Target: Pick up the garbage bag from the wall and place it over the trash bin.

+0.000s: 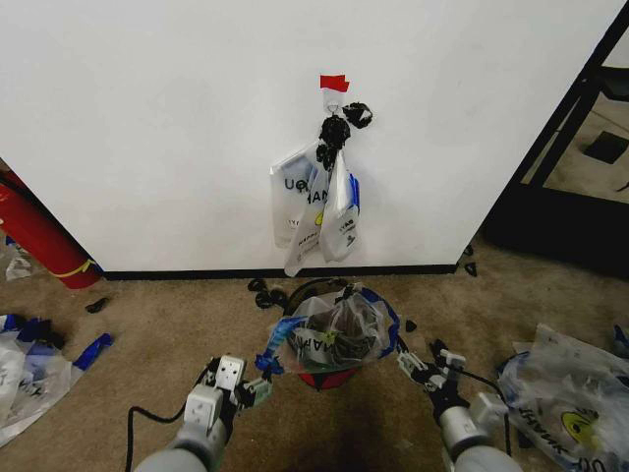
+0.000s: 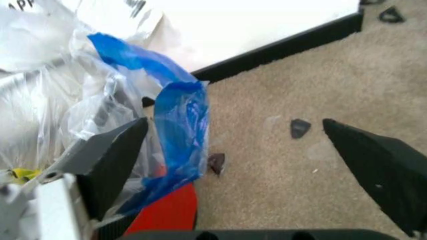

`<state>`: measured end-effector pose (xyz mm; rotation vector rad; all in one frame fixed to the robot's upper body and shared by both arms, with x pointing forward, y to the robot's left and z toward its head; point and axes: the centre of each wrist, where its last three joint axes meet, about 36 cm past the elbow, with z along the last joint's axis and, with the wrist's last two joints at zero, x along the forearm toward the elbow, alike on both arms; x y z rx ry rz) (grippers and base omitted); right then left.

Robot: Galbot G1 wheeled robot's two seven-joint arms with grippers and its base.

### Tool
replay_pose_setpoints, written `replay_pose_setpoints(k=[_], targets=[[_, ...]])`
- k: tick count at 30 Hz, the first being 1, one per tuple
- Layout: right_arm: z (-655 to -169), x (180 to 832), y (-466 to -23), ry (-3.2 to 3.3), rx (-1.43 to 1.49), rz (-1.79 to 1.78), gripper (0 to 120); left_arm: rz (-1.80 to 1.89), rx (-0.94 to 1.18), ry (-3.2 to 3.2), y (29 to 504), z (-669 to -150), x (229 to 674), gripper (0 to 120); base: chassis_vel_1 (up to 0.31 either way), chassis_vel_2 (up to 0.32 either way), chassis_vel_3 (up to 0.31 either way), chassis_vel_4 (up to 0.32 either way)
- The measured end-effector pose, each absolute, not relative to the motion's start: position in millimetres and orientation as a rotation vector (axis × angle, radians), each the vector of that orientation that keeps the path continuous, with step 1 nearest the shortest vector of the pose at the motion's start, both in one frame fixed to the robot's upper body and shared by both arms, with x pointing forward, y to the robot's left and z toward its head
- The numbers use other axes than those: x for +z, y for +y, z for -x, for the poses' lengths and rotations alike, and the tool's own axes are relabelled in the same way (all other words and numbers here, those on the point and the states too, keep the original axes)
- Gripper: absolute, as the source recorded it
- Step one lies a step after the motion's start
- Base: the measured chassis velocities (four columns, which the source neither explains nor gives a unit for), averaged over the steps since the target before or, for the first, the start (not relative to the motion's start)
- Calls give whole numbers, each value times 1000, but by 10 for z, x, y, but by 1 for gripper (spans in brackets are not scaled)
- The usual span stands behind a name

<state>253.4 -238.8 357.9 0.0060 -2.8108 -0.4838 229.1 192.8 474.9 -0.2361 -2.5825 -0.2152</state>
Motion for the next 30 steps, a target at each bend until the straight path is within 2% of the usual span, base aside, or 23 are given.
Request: replay_pose_setpoints(k=[8, 12, 16, 22, 30], targets=[[-2372, 3551, -2480, -2944, -471, 37, 100, 240, -98, -2728, 1929, -2223, 4957, 100, 0, 0, 0, 0], [-2291, 3497, -2571, -3105, -412, 45, 100, 304, 24, -2836, 1953, -2528, 5131, 100, 0, 0, 0, 0], [-2230, 3474, -2624, -3266, -313, 64, 100, 379, 59, -2860, 1992, -2814, 5183, 100, 0, 0, 0, 0], [-2212, 3531, -2600, -3441, -176, -39, 100, 475, 31, -2815, 2136, -3118, 5195, 100, 0, 0, 0, 0], [-1958, 3675, -2512, -3509, -180, -138, 100, 635, -146, -2756, 2363, -4053, 5057, 100, 0, 0, 0, 0]])
